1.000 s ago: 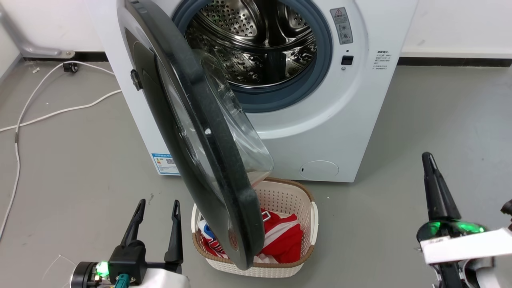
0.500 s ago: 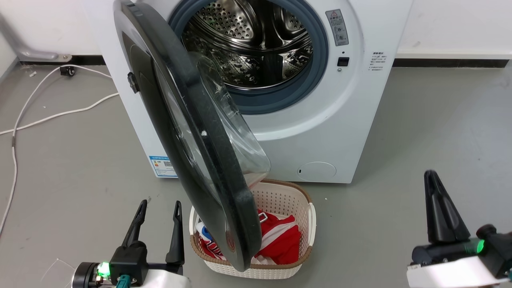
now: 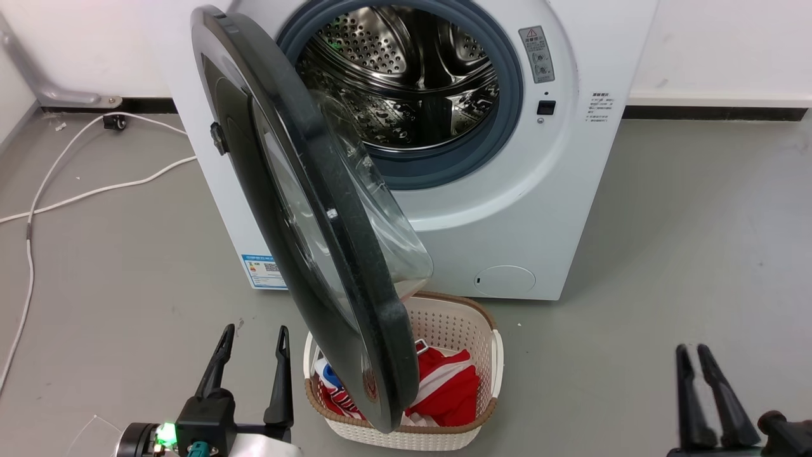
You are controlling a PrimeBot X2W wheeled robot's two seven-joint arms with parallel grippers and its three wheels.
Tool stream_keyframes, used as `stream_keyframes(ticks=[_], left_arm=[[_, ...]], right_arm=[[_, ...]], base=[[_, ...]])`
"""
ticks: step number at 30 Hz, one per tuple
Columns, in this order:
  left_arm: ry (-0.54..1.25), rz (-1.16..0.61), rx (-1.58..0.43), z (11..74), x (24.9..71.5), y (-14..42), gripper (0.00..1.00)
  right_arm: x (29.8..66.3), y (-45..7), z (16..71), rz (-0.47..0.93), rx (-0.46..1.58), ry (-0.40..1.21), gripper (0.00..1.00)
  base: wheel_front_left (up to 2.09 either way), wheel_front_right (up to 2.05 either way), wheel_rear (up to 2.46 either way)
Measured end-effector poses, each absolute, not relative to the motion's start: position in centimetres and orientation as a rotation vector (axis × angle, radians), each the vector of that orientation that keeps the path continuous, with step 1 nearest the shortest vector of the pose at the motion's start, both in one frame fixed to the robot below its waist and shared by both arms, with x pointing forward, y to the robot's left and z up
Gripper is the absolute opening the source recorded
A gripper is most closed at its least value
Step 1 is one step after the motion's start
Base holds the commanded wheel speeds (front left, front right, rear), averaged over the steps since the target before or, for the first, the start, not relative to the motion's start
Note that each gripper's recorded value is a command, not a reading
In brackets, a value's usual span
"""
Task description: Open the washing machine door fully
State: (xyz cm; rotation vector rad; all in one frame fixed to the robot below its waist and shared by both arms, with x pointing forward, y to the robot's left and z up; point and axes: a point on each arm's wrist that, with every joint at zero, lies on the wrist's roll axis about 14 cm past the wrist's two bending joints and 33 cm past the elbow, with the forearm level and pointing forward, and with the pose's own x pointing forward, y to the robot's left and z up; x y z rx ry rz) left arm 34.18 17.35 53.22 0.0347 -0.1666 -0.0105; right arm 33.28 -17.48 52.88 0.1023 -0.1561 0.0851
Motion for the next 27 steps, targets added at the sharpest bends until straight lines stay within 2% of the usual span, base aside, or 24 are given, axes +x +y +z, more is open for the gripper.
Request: stream_keyframes(ticks=[1, 20, 21, 22, 27], left_arm=[[-0.168, -0.010, 0.035, 53.2, 34.1, 17.4, 1.00], [-0.162, 0.009, 0.030, 53.1, 33.9, 17.8, 1.00], [-0.161, 0.012, 0.028, 53.0, 33.9, 17.9, 0.36], [-0.161, 0.016, 0.030, 53.0, 33.9, 17.9, 0.00], [-0.161, 0.022, 0.031, 53.0, 33.9, 18.1, 0.00]], right_arm=[[33.2, -17.6, 52.5, 0.079, 0.110, -0.144, 1.00], [32.9, -17.1, 51.1, 0.093, 0.105, -0.099, 1.00], [32.9, -17.1, 51.0, 0.093, 0.105, -0.098, 1.00], [32.9, -17.1, 51.0, 0.093, 0.105, -0.098, 1.00], [32.9, -17.2, 51.0, 0.092, 0.105, -0.097, 1.00]], base=[[0.00, 0.00, 0.00], [0.00, 0.00, 0.00], [0.00, 0.00, 0.00], [0.00, 0.00, 0.00], [0.00, 0.00, 0.00]])
